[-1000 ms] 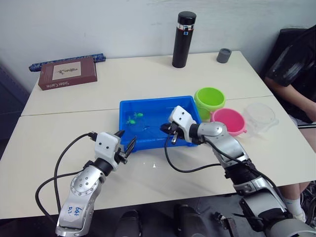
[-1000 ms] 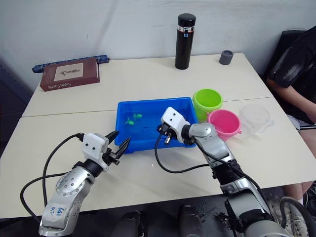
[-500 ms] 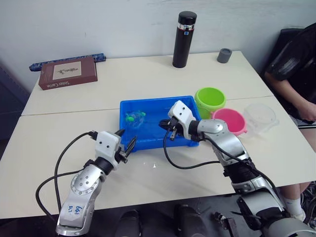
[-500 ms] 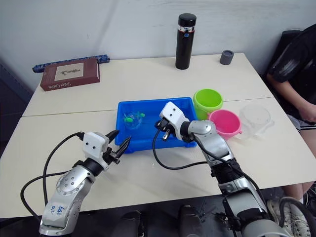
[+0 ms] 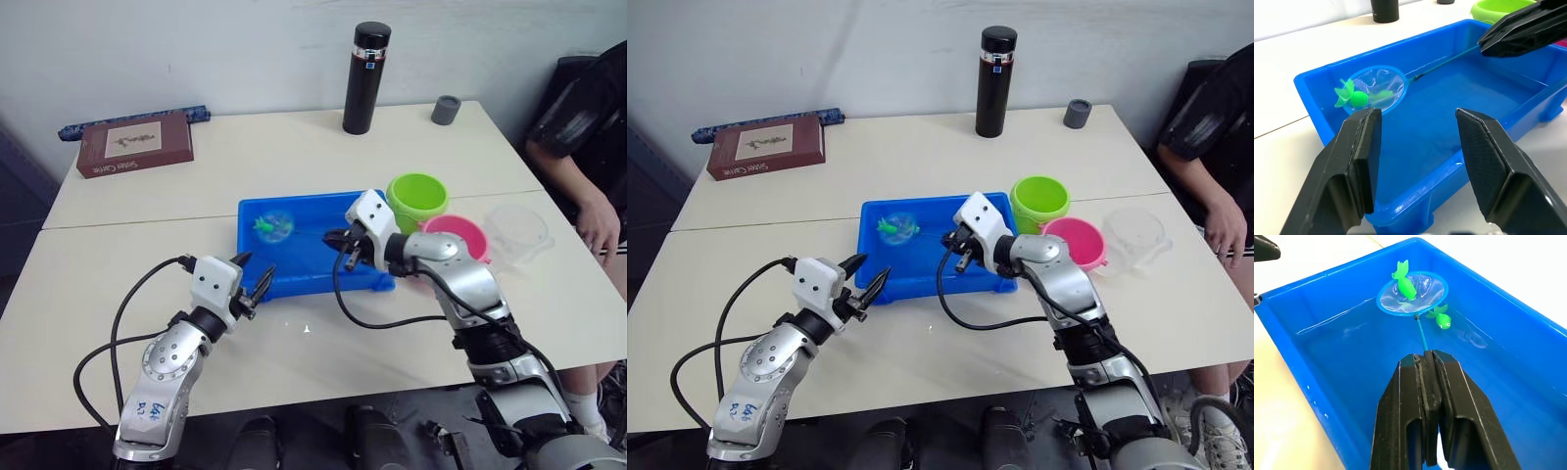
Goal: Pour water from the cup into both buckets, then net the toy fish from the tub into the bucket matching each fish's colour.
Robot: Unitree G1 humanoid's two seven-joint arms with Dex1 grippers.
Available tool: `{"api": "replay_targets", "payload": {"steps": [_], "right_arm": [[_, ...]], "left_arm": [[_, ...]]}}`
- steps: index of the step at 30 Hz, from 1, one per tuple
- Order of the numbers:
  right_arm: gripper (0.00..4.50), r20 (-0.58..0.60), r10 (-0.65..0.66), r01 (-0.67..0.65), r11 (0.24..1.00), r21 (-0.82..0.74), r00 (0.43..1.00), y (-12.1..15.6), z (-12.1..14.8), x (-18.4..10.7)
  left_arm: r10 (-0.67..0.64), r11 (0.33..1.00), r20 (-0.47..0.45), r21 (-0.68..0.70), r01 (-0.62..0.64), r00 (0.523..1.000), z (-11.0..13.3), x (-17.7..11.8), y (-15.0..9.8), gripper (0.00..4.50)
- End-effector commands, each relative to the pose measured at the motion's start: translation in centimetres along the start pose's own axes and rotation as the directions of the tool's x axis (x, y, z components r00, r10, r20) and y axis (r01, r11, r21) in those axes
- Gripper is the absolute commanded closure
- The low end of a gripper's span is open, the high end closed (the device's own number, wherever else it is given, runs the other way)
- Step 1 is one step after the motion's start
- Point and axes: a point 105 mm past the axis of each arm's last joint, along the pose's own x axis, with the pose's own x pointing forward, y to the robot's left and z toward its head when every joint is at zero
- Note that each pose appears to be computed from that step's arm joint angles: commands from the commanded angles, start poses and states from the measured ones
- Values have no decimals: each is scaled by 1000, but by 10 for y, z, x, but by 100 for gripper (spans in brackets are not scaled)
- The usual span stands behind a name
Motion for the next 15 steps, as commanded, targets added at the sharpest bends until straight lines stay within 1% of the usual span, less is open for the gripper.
{"api": "replay_targets", "payload": {"steps": [1,10,15], "right_arm": [[450,54,-46,47,999,-8,997,-8,18,-21],[450,49,-151,150,988,26,987,-5,30,-80],[450,64,-212,209,977,50,975,-2,38,-99]], "left_arm": [[-16,1000,32,15,15,999,8,0,-2,183],[-112,994,46,8,112,993,10,5,-13,183],[-156,988,59,3,156,986,12,9,-16,183]]}}
